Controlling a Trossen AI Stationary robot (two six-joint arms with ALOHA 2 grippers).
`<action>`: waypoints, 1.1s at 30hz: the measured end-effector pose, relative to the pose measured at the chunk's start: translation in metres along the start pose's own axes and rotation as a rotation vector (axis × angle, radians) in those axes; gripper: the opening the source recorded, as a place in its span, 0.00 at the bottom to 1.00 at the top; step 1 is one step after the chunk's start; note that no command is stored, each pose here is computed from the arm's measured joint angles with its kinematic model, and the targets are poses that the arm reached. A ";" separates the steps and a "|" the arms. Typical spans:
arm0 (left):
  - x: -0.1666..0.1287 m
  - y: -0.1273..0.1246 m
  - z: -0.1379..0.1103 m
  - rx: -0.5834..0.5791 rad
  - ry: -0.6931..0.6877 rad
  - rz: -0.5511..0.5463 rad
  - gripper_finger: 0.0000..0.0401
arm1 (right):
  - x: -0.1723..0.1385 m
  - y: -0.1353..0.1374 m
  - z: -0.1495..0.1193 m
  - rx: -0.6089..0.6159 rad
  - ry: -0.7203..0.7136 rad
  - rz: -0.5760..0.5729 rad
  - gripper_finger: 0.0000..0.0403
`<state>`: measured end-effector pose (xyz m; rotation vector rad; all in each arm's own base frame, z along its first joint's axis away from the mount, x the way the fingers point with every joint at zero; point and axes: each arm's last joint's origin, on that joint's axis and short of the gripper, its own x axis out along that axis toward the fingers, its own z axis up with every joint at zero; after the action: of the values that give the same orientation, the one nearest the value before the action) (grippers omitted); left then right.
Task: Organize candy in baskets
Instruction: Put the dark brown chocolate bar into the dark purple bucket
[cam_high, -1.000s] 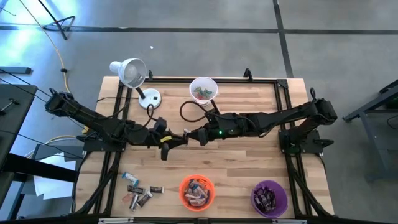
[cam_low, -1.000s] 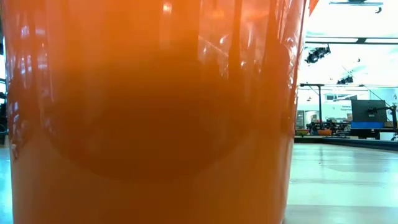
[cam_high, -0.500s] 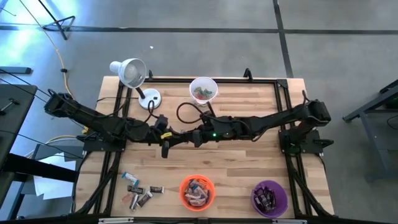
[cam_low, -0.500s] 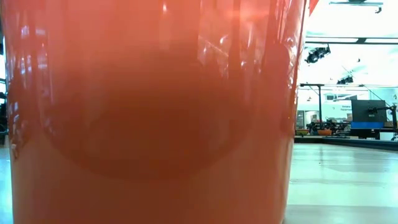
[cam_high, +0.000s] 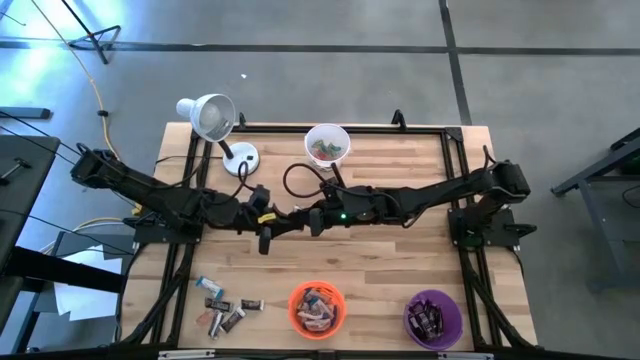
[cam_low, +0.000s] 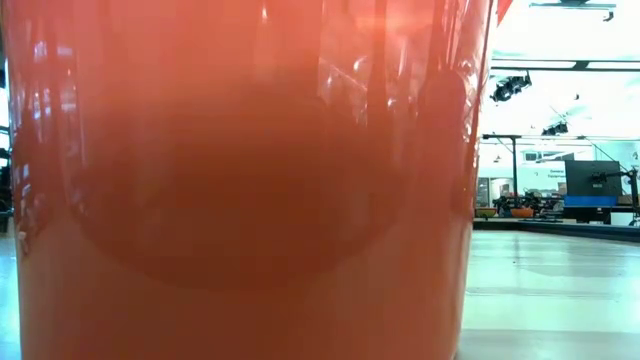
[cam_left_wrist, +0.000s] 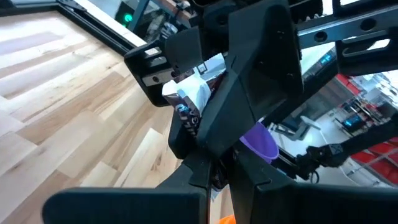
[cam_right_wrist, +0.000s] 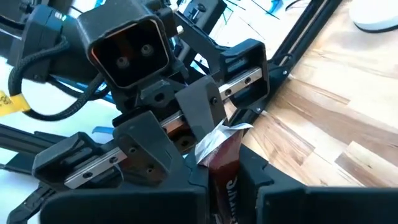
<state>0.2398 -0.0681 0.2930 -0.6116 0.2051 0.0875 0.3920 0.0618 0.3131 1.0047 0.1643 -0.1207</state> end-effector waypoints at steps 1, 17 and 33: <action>0.000 0.000 -0.001 0.002 0.013 -0.010 0.04 | 0.000 0.000 0.000 0.001 0.000 0.000 0.05; -0.008 0.014 -0.018 0.090 0.382 -0.077 0.27 | -0.003 0.004 -0.006 0.027 0.046 0.015 0.01; -0.016 0.018 -0.023 -0.011 0.504 -0.063 0.30 | -0.106 0.024 -0.090 0.271 0.502 -0.495 0.01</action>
<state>0.2183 -0.0670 0.2679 -0.6436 0.6727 -0.1297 0.2845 0.1536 0.3061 1.2348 0.8760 -0.3475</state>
